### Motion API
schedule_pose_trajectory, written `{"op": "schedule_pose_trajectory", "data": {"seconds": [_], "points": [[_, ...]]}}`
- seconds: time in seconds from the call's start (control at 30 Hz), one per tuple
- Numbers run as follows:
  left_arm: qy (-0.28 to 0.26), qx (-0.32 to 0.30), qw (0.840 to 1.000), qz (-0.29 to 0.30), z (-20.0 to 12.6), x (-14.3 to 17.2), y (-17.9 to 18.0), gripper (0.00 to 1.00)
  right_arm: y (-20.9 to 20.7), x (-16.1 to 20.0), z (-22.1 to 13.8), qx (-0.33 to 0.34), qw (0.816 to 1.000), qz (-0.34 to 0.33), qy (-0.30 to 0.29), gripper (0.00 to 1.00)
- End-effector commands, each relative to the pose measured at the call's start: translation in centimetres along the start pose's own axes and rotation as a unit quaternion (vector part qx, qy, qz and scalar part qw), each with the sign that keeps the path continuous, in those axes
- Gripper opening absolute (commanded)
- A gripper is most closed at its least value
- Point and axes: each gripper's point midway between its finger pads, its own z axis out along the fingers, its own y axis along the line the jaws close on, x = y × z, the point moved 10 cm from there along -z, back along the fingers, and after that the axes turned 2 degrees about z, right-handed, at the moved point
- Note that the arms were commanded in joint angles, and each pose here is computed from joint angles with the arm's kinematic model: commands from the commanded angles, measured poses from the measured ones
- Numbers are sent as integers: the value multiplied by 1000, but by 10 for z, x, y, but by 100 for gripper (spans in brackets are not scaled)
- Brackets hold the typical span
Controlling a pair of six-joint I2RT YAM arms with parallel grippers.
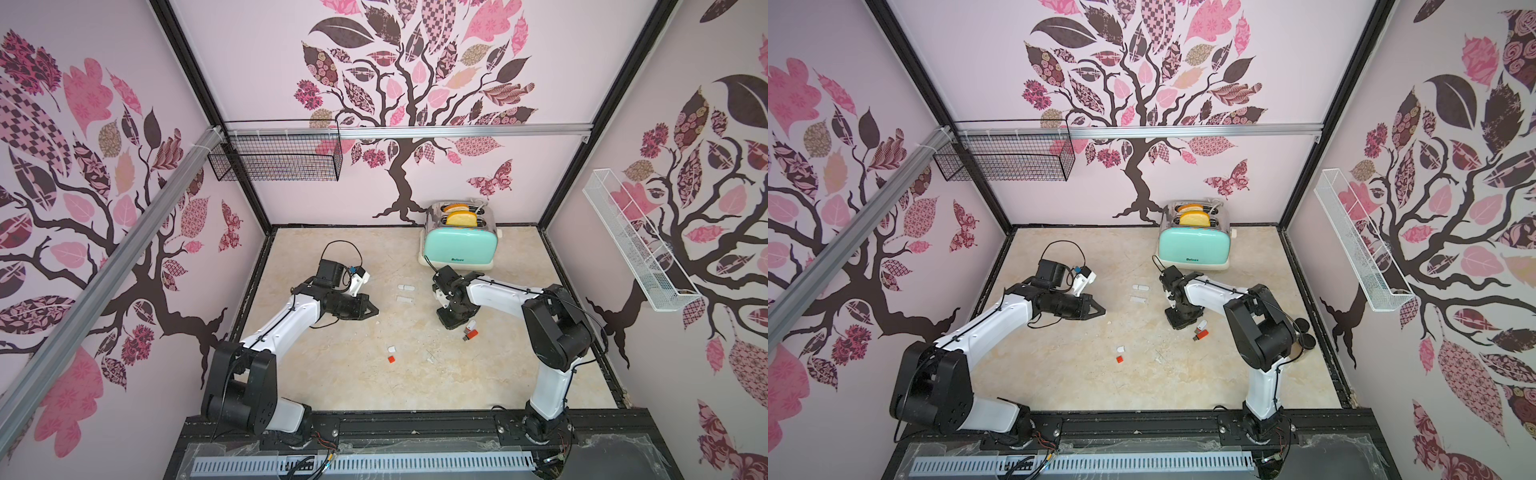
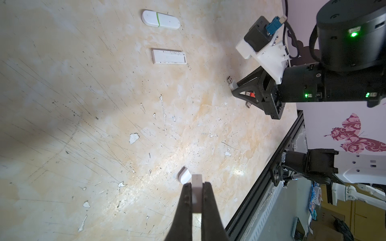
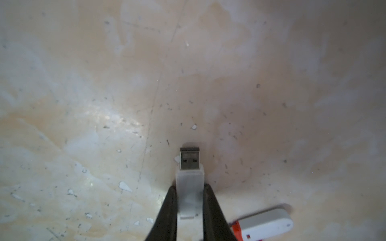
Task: Close the usb drive cover
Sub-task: Pick up the USB drive from the center of the board, then close the cover of the USB drive.
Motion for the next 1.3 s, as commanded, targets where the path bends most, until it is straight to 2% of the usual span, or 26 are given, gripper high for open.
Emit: {"op": "schedule_pose_trajectory", "data": {"seconds": [0.0, 0.23, 0.43, 0.57, 0.67, 0.8, 1.0, 1.27], "points": [[-9, 1, 1000, 8, -5, -3, -3, 0, 6, 4, -12, -14, 1000, -6, -6, 17], [-4, 23, 1000, -10, 0, -7, -3, 0, 29, 6, -40, -76, 993, -41, -76, 16], [9, 44, 999, -30, 6, -8, -2, 0, 54, 12, -57, -129, 974, -100, -154, 15], [12, 56, 998, -30, 9, -8, -3, 0, 76, 23, -62, -140, 950, -179, -215, 14], [18, 54, 998, -32, 9, -6, -4, 0, 89, 26, -69, -143, 938, -205, -241, 14], [23, 59, 998, -23, 13, -4, -7, 0, 110, 34, -71, -138, 908, -278, -283, 14], [45, 64, 997, -9, 21, 1, -15, 0, 122, 24, -74, -138, 897, -297, -296, 14], [55, 73, 996, -4, 25, 4, -21, 0, 131, 16, -76, -149, 893, -303, -297, 14]]}}
